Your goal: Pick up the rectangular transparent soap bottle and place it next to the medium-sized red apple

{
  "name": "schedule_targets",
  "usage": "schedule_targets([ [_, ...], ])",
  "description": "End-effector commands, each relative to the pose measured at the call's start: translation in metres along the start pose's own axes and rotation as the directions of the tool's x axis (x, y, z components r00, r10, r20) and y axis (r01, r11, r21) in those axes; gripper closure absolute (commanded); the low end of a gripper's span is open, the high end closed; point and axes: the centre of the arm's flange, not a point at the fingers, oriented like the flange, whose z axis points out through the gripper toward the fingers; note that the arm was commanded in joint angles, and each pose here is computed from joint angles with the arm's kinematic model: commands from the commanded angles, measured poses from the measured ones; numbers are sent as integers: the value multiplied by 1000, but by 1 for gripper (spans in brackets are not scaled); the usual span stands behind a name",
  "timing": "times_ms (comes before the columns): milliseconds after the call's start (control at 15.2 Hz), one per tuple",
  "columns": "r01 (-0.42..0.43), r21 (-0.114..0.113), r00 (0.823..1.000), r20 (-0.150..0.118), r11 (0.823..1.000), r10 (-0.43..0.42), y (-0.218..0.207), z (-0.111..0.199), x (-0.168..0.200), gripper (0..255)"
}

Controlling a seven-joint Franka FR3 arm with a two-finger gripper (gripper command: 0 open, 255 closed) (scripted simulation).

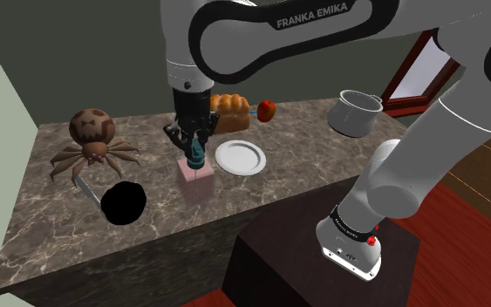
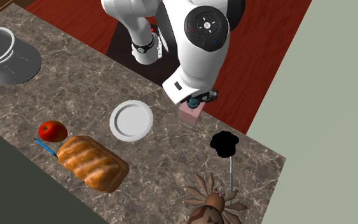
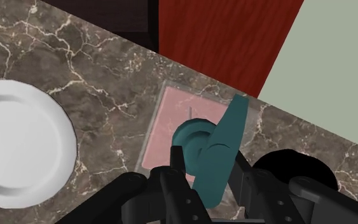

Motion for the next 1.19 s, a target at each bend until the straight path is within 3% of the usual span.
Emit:
schedule_targets([
  [0,0,0,1000,0,1000,0,0,-11,-1,255],
  [1122,0,0,1000,0,1000,0,-1,-100,-10,255],
])
